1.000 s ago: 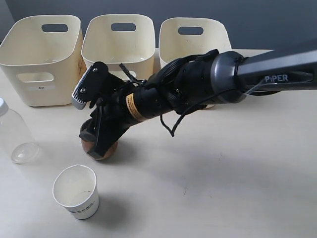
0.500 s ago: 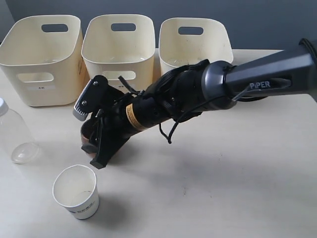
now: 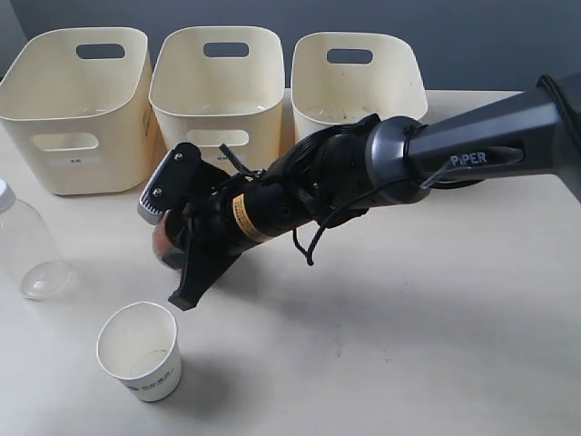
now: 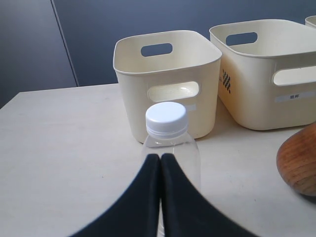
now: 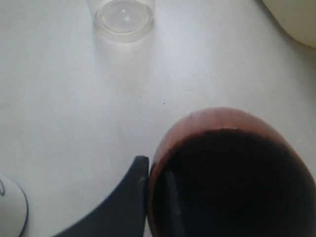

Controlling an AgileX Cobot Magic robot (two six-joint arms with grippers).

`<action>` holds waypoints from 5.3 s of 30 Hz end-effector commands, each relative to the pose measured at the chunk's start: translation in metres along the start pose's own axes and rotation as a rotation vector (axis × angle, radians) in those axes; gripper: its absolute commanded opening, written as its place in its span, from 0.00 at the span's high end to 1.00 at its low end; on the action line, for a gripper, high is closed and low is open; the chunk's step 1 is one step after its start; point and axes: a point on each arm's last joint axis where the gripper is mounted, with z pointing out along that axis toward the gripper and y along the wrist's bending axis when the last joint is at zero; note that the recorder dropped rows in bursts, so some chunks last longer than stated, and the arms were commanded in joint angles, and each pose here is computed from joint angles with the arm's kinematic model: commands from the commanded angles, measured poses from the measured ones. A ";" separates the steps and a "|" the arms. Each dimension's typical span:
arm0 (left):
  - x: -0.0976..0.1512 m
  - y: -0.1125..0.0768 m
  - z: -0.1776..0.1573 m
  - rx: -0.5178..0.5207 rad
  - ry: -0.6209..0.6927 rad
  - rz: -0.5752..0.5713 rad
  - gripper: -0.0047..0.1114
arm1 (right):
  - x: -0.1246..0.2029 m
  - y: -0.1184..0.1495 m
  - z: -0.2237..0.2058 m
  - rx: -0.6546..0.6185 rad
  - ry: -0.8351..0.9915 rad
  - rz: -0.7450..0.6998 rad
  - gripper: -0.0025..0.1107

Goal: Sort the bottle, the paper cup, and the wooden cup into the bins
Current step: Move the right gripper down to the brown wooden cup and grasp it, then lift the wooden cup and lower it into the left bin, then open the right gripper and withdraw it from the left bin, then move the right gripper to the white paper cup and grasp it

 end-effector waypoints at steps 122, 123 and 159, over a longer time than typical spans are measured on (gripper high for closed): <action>-0.002 0.000 0.000 0.002 -0.012 -0.001 0.96 | -0.190 -0.097 -0.117 -0.395 -0.647 -0.173 0.98; -0.002 0.000 0.000 0.002 -0.012 -0.001 0.96 | -0.190 -0.097 -0.117 -0.395 -0.647 -0.173 0.98; -0.002 0.000 0.000 0.002 -0.012 -0.001 0.96 | -0.070 0.051 -0.106 -0.038 -0.250 -0.212 0.98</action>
